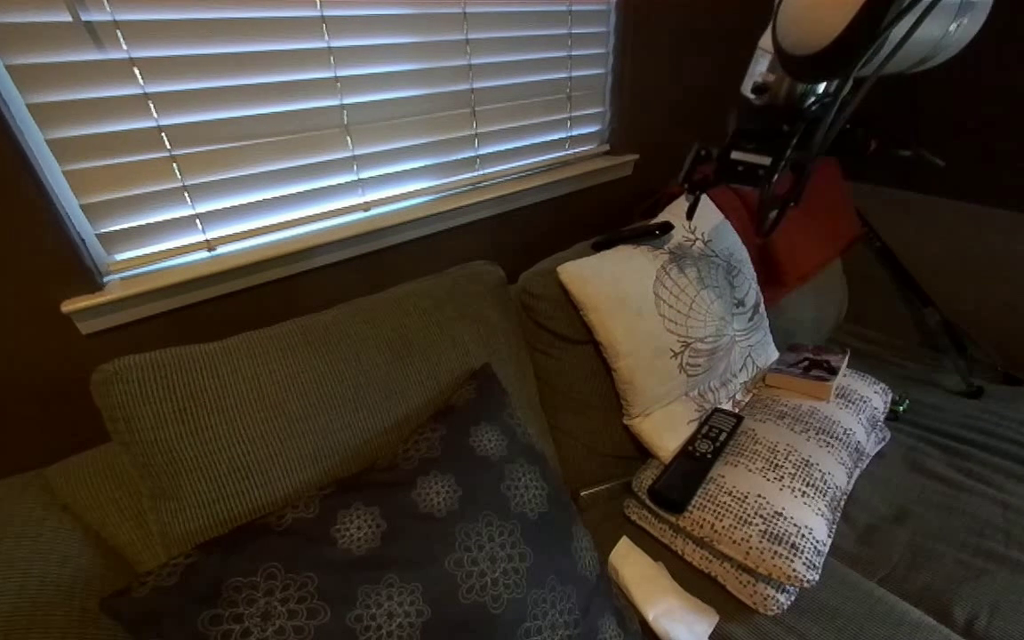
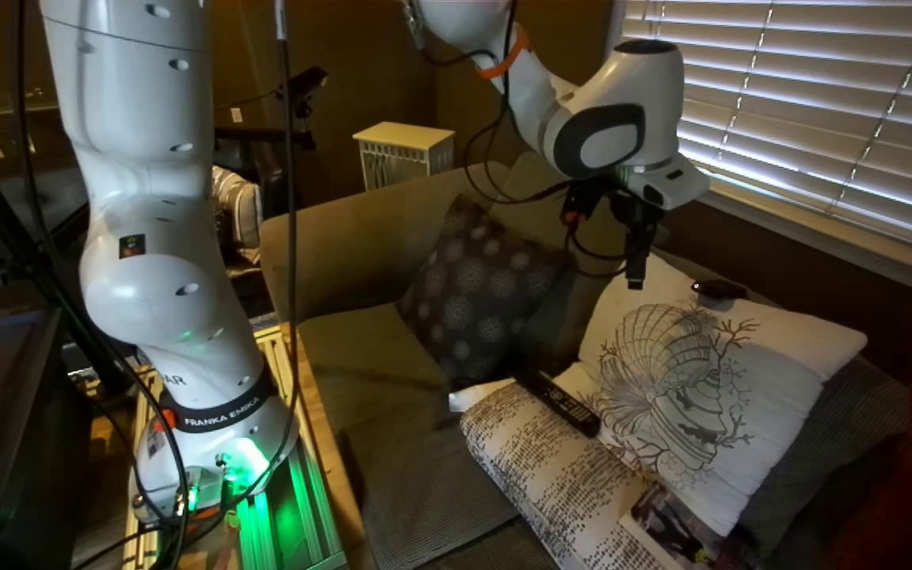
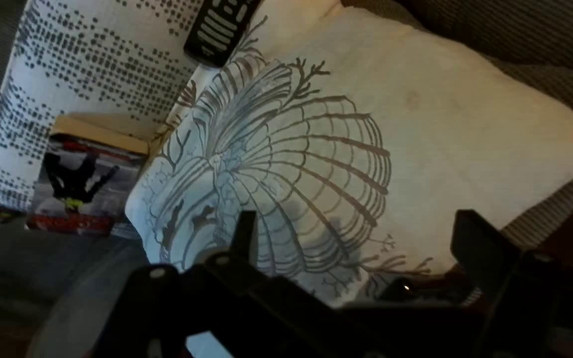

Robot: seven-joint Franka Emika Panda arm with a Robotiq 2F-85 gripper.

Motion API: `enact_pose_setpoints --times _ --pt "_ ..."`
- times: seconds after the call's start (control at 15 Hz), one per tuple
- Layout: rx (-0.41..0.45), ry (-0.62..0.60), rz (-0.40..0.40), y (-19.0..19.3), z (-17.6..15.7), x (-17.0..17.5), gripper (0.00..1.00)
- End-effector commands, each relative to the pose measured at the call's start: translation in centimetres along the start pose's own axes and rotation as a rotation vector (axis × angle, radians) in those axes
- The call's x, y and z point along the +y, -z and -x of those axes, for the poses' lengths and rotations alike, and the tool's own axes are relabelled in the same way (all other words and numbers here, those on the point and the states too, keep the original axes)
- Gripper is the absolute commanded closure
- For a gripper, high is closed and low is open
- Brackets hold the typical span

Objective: Put the remotes on top of the pillow

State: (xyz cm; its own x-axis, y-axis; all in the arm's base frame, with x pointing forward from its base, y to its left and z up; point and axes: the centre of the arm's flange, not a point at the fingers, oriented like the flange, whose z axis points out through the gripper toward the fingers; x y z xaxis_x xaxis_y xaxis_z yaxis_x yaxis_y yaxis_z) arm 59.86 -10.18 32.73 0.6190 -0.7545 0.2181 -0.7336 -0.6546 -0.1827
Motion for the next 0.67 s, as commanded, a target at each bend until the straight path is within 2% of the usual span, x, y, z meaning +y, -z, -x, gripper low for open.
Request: enact_pose_setpoints --times 0.0,0.2,0.6 --pt "-0.006 0.200 -0.032 4.8 -1.8 -0.7 0.00" --pt "-0.006 0.368 -0.036 7.0 -4.4 -2.2 0.00" --pt "-0.010 0.661 0.052 8.4 -9.2 -5.7 0.00"
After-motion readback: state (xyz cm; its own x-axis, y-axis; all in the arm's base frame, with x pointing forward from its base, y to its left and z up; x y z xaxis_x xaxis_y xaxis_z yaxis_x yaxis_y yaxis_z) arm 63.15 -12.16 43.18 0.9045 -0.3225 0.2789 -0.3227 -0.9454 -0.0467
